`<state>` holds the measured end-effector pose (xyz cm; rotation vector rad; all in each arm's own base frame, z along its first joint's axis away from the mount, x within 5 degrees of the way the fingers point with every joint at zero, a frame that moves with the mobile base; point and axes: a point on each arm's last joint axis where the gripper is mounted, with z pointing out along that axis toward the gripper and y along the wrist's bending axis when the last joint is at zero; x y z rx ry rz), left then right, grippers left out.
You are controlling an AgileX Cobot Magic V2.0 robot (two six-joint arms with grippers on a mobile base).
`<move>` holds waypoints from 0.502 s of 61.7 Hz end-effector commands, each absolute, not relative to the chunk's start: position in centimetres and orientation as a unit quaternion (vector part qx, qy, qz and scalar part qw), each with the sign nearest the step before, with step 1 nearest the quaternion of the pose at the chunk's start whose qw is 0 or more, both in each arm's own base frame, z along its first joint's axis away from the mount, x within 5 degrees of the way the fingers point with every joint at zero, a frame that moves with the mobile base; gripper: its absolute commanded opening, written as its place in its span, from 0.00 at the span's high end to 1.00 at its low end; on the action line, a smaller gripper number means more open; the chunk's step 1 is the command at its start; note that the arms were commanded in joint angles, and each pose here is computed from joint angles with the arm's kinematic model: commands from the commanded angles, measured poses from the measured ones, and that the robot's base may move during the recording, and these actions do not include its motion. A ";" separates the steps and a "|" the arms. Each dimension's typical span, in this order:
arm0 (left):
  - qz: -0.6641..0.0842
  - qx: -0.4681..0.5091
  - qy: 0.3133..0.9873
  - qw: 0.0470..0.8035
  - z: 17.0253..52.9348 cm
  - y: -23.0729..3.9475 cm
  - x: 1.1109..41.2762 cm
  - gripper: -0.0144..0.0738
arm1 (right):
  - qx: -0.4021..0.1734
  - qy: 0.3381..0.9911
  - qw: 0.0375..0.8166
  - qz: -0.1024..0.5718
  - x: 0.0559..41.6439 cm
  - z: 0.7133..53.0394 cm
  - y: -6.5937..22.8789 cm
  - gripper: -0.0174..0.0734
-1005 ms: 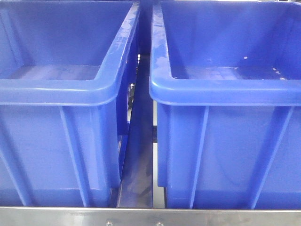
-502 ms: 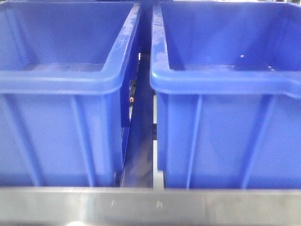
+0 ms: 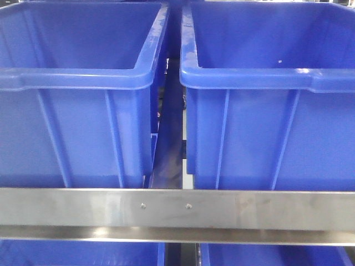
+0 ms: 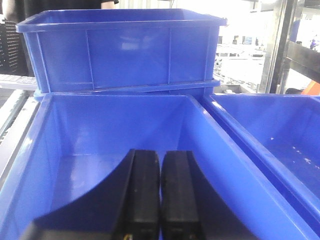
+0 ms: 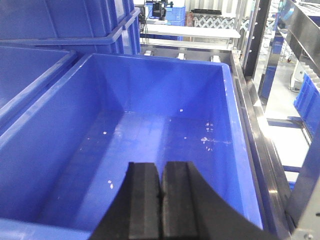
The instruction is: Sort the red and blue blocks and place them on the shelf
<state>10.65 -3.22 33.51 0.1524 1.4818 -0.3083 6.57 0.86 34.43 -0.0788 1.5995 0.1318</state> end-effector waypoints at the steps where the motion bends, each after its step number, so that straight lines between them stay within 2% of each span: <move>1: -0.153 0.060 0.628 0.761 35.3 -3.2 10.4 0.69 | -0.036 0.679 0.732 0.054 6.4 36.1 0.8 0.75; 11: -0.153 0.060 0.628 0.761 35.3 -3.2 10.4 0.69 | -0.028 0.676 0.735 0.045 6.4 36.2 0.6 0.75; 20: -0.153 0.060 0.628 0.761 35.3 -3.2 10.4 0.69 | 0.018 0.681 0.732 -0.001 7.1 34.4 -0.2 0.75; 24: -0.153 0.060 0.628 0.761 35.3 -3.2 10.4 0.69 | 0.030 0.663 0.748 0.001 7.3 33.7 -0.3 0.75; 31: -0.153 0.060 0.628 0.761 35.3 -3.2 10.4 0.69 | 0.020 0.621 0.783 -0.004 6.9 32.3 -0.3 0.75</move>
